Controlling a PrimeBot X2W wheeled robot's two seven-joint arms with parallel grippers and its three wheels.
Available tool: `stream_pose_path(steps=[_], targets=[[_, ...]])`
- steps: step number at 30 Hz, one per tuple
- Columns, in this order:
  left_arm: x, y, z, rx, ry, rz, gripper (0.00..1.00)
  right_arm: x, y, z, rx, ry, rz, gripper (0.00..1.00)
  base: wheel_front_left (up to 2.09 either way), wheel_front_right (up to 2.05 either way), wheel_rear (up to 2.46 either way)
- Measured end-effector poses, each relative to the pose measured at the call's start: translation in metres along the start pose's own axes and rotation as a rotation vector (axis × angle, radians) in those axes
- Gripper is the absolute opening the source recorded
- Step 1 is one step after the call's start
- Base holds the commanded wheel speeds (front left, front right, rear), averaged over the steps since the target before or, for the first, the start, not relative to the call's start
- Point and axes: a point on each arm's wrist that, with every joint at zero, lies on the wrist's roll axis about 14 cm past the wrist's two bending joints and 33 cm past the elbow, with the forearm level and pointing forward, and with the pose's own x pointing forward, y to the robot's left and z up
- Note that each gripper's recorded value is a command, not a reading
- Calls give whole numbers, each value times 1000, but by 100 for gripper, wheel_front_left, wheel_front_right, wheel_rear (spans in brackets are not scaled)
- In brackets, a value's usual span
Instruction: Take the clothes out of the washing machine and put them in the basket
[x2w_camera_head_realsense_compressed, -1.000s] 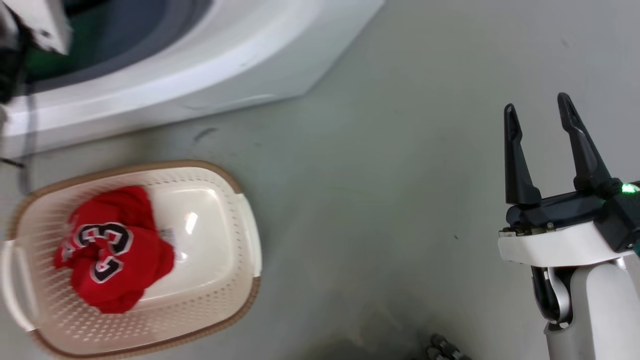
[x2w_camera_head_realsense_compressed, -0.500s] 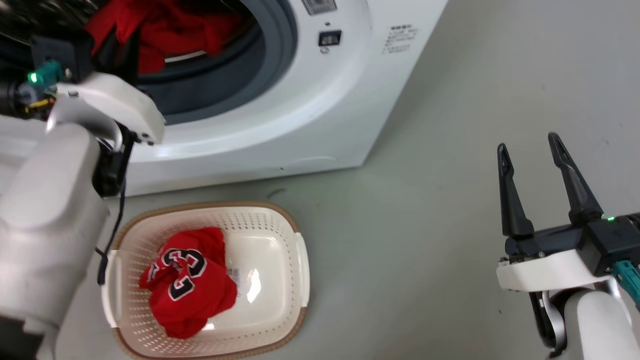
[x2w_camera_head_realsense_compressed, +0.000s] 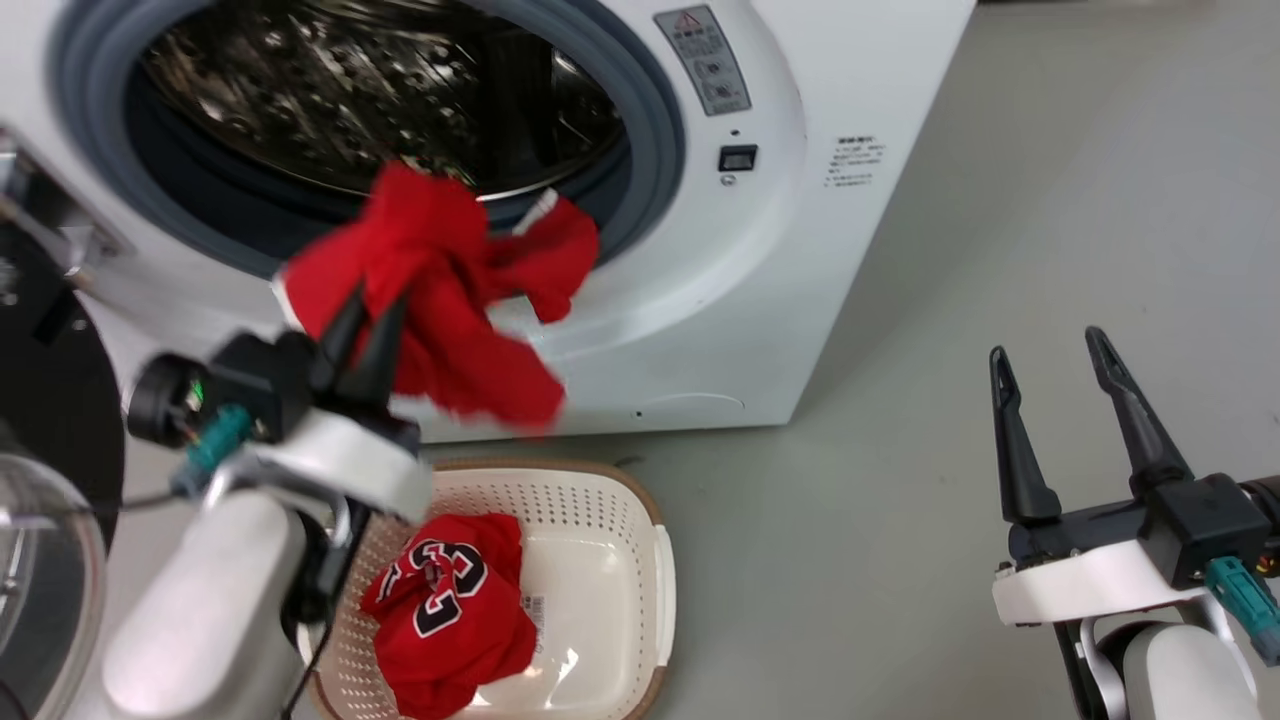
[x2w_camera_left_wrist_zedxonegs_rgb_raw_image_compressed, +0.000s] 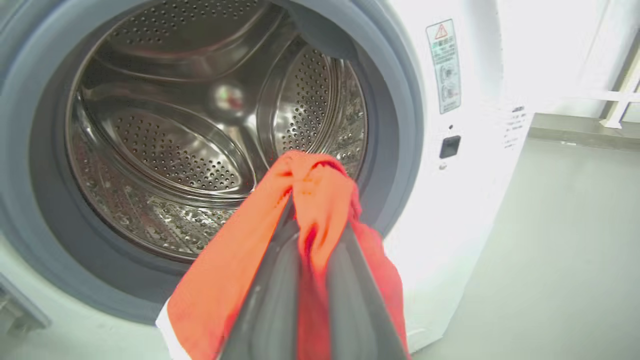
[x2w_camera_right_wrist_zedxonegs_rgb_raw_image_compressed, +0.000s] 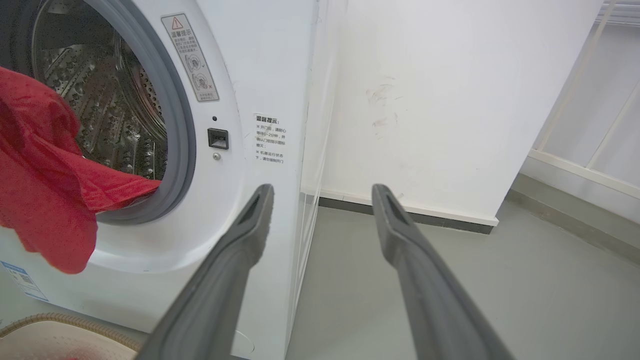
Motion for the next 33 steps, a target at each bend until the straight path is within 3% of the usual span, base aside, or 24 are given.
stream_pose_path(steps=[10, 24, 33], targets=[[-53, -36, -33, -70, 117, -54, 0, -1, 11, 4, 14, -12, 29, 100, 0, 0, 0], [-71, -73, -163, -161, 466, -163, 0, 18, 8, -39, 7, 81, 26, 100, 0, 0, 0], [-76, -85, -248, -139, 682, -241, 0, 30, -8, -69, -9, 137, -14, 100, 0, 0, 0]])
